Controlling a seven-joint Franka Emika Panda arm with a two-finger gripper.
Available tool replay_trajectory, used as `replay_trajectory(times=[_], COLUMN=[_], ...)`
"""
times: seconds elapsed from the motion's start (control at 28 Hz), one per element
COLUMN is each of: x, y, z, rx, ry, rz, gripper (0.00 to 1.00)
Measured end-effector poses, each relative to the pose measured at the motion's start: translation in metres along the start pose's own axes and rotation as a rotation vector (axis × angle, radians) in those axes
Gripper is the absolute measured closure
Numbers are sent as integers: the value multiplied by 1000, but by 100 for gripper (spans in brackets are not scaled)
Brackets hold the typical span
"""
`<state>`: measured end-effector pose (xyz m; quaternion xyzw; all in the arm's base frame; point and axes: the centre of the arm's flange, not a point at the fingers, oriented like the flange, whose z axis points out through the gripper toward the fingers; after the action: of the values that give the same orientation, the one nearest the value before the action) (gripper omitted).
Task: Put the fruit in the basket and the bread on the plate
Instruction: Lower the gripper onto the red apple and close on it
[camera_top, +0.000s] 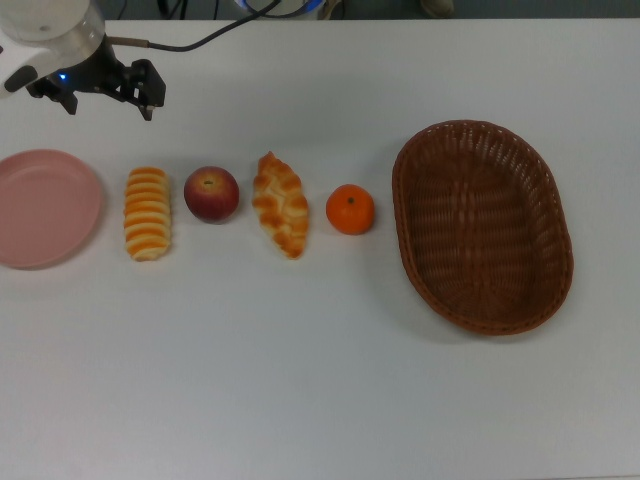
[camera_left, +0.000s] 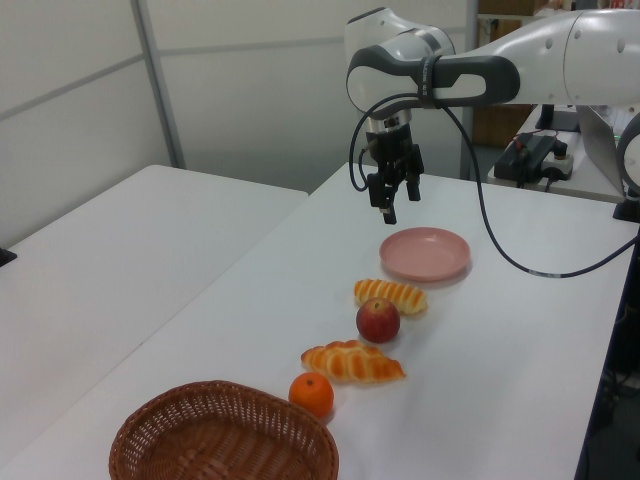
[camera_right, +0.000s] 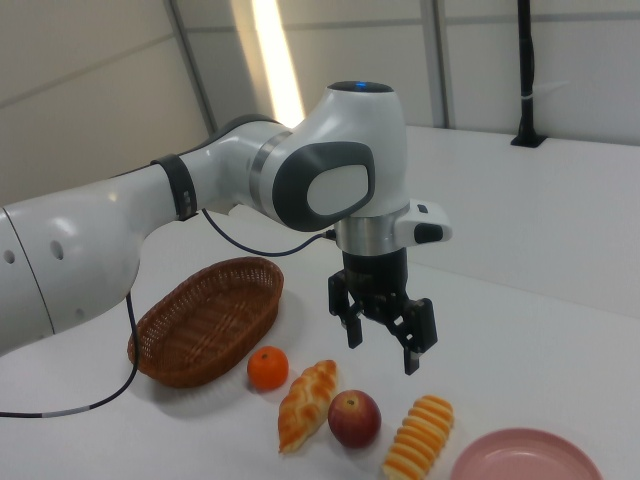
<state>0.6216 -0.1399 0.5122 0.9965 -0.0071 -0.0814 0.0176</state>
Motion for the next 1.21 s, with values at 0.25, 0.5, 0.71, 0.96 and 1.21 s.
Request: replay_trajectory(times=[0.25, 0.5, 0.71, 0.96, 1.21], x=[13, 35, 52, 55, 53], y=[-33, -76, -95, -122, -126], z=[29, 73, 105, 141, 148], rx=[-29, -46, -91, -156, -163], ry=[-61, -120, -83, -116, -132], rz=[-73, -146, -193, -263, -273], gripper=[0, 0, 0, 0, 0])
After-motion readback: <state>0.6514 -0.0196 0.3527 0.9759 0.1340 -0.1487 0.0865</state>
